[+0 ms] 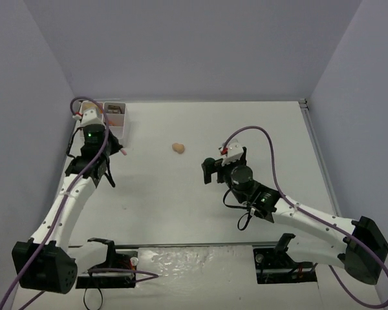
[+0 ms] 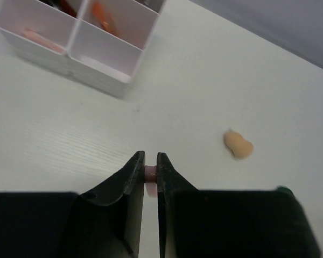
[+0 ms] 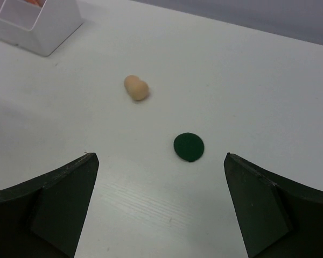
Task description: Organize the makeup
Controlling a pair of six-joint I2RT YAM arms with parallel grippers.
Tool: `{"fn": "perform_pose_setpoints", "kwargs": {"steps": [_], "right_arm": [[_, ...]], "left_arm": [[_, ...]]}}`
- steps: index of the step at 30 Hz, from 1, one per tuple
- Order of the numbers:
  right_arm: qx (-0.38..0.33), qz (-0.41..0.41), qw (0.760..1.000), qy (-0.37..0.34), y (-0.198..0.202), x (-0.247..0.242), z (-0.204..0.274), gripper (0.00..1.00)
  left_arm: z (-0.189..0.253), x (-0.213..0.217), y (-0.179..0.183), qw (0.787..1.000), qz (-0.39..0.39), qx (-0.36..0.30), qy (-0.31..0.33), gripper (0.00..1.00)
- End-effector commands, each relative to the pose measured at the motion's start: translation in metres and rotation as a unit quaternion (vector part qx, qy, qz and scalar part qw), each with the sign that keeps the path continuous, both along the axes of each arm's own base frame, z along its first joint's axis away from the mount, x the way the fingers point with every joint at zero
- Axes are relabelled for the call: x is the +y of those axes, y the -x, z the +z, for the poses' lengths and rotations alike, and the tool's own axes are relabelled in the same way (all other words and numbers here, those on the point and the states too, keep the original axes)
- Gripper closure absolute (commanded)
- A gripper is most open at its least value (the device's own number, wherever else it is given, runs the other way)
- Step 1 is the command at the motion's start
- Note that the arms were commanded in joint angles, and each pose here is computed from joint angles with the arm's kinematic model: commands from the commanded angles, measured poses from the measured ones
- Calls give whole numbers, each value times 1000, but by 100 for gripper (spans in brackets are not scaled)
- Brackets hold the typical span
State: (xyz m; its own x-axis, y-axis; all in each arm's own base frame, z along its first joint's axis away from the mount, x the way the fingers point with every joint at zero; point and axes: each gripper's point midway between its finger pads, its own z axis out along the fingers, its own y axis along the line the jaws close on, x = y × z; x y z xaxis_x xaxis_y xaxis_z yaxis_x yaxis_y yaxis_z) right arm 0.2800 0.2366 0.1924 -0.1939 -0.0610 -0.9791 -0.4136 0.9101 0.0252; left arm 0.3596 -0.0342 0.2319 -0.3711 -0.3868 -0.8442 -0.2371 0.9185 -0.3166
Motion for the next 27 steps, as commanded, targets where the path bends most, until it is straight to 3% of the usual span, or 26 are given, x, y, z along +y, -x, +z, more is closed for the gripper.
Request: {"fn": "perform_pose_setpoints", "kwargs": {"steps": [1,6,11,19,27], "right_arm": [[-11,-22,999,-37,-8,-18,9,0],[10,-39,998,-46,-10,-29,-9,0],[11,-43,998,-45,-14,-30,-11,0],[19,-54,997,-44,-19,-36,-16,0],[22,-58,997,-46,-21,-40,-19,0]], "left_arm": [[45,58,-40,994,64,-74,-54,100],[62,124,-87,980,134,-121,-81,100],[63,159,-125,969,166,-153,-94,100],[43,177,-165,969,170,-134,-119,100],[7,190,-167,970,186,-106,-117,100]]}}
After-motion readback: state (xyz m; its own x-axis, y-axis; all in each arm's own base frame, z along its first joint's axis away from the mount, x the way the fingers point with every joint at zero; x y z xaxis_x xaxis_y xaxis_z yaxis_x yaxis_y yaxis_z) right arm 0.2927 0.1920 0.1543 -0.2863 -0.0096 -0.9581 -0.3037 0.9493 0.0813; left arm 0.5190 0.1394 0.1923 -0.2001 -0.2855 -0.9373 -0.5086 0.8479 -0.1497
